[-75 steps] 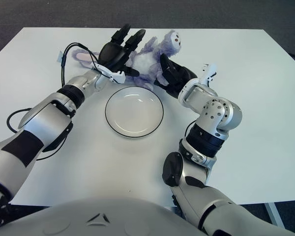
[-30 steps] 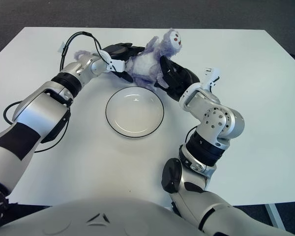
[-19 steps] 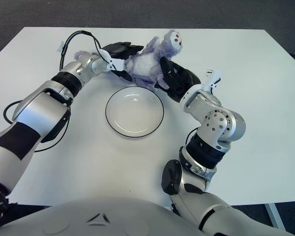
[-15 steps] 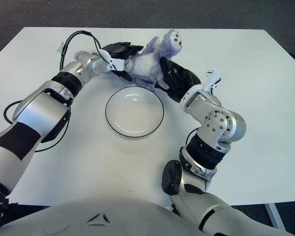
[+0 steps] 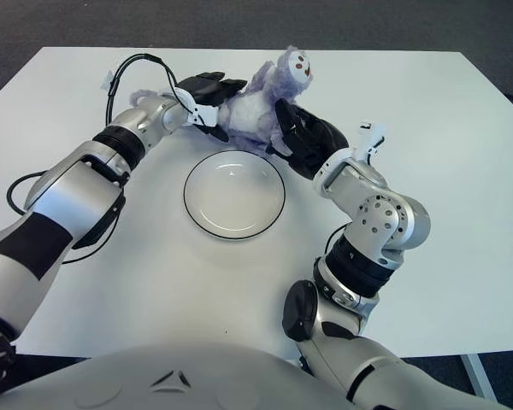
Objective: Put the doll into the plate.
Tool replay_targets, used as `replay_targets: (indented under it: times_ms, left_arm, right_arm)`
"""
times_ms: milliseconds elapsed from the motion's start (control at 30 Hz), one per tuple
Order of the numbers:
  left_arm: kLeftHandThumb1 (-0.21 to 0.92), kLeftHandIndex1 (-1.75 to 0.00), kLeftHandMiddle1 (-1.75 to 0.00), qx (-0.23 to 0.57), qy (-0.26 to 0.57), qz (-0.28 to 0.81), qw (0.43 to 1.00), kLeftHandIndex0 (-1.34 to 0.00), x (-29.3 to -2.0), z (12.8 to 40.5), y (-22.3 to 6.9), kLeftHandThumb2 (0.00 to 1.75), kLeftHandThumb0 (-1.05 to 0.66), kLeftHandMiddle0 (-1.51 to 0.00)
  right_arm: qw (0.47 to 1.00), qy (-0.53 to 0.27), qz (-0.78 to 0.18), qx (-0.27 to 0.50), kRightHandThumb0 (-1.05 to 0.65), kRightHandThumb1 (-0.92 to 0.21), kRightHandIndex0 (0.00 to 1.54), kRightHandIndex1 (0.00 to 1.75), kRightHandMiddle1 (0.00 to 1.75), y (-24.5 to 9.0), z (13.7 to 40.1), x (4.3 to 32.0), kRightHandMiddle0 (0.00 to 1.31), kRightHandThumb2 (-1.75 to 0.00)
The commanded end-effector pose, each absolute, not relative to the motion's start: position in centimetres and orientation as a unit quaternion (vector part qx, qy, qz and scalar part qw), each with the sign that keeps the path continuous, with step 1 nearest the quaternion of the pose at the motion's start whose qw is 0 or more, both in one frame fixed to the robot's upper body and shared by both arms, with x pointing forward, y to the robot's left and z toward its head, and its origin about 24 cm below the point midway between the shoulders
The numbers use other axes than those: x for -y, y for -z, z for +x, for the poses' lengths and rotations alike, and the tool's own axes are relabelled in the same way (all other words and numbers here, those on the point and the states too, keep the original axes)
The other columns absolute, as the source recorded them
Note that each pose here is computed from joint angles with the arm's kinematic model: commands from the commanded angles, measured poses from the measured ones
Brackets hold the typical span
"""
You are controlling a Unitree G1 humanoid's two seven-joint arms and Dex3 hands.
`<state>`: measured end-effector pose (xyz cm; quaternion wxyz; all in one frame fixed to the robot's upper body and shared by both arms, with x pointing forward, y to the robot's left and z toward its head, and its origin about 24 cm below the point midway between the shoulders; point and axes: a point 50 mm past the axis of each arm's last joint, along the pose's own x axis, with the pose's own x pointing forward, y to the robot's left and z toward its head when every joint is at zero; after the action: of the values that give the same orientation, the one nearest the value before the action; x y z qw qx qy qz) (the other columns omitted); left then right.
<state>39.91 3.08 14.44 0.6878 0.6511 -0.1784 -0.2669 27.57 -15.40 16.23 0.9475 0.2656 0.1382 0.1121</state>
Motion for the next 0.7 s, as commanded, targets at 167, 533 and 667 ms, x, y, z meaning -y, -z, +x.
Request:
replay_targets:
  times_ms: [167,533,667]
  left_arm:
    - [0.82,-0.03,-0.05,0.175,0.262,0.659,0.683,-0.22,-3.27,39.75,-13.5,0.0,-0.8,-0.28]
    - [0.76,-0.05,-0.79,0.173,0.269,0.654,0.685,-0.38,-3.02,39.49,-12.9,0.0,-0.57,-0.09]
    - [0.74,-0.21,-0.96,0.174,0.271,0.653,0.686,-0.37,-2.94,39.43,-12.82,0.0,-0.39,-0.05]
  right_arm:
    - [0.947,-0.129,0.267,-0.122,0.11,-0.69,0.89,1.75,1.75,-16.71,27.3,15.48,0.65,-0.48]
    - [0.949,-0.13,0.262,-0.117,0.12,-0.68,0.9,1.75,1.75,-16.99,27.3,15.65,0.66,-0.49]
    - [0.949,-0.129,0.261,-0.116,0.13,-0.68,0.9,1.75,1.75,-17.03,27.3,15.68,0.66,-0.49]
